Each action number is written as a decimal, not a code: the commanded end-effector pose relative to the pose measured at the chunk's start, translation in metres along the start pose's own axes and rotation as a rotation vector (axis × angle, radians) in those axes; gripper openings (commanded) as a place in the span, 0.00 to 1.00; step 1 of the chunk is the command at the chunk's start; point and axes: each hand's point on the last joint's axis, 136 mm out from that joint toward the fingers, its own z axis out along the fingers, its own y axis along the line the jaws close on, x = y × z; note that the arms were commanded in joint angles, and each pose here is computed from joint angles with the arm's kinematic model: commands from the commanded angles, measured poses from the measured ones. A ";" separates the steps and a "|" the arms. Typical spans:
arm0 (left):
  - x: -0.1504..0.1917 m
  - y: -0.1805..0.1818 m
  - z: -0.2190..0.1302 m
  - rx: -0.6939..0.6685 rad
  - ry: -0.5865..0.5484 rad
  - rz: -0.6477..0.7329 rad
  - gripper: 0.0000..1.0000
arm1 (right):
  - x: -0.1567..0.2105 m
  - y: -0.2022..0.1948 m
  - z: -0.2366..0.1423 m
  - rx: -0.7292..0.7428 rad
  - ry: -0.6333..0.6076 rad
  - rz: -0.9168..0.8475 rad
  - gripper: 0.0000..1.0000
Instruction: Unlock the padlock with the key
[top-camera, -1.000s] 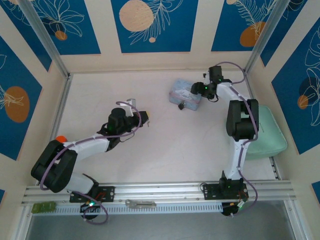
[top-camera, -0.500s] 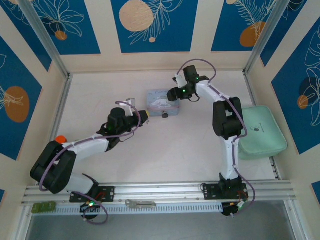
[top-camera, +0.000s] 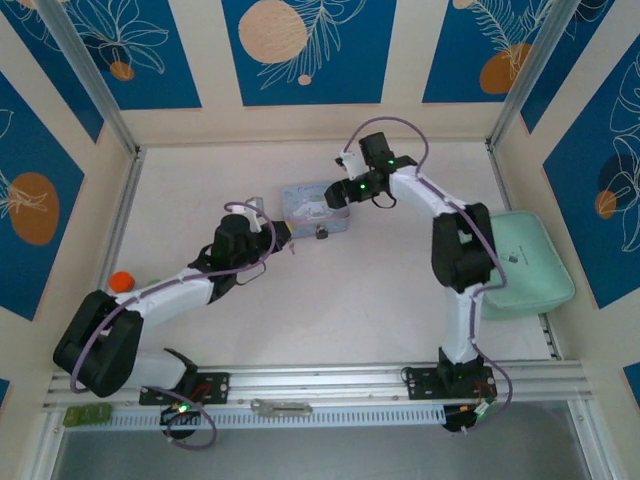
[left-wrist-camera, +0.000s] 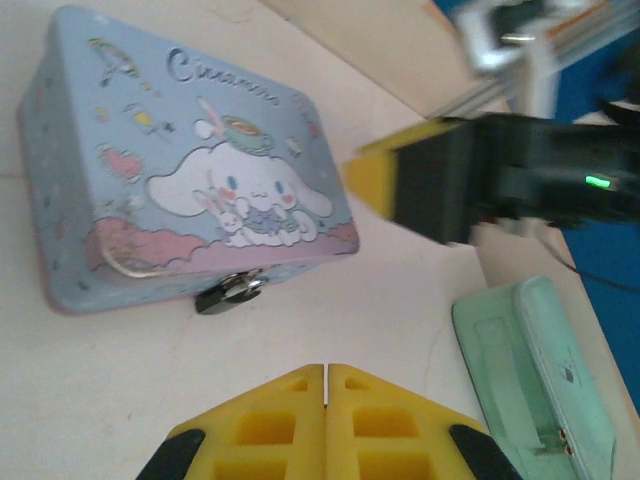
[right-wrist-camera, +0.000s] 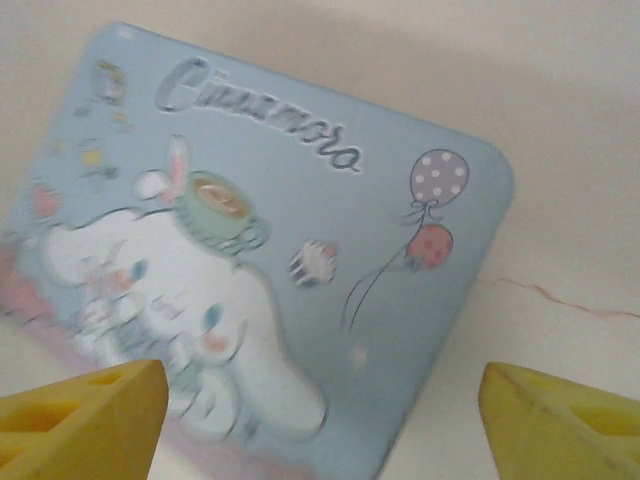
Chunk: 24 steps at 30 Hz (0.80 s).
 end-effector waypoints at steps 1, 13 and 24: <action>-0.009 -0.002 -0.005 -0.047 -0.021 -0.054 0.00 | -0.040 0.025 -0.065 0.071 -0.222 -0.102 0.83; 0.012 0.002 0.006 -0.097 0.034 -0.261 0.00 | 0.040 0.165 -0.074 -0.165 -0.291 -0.290 0.65; 0.024 -0.002 0.002 -0.116 0.036 -0.275 0.00 | 0.051 0.200 -0.045 -0.283 -0.282 -0.330 0.49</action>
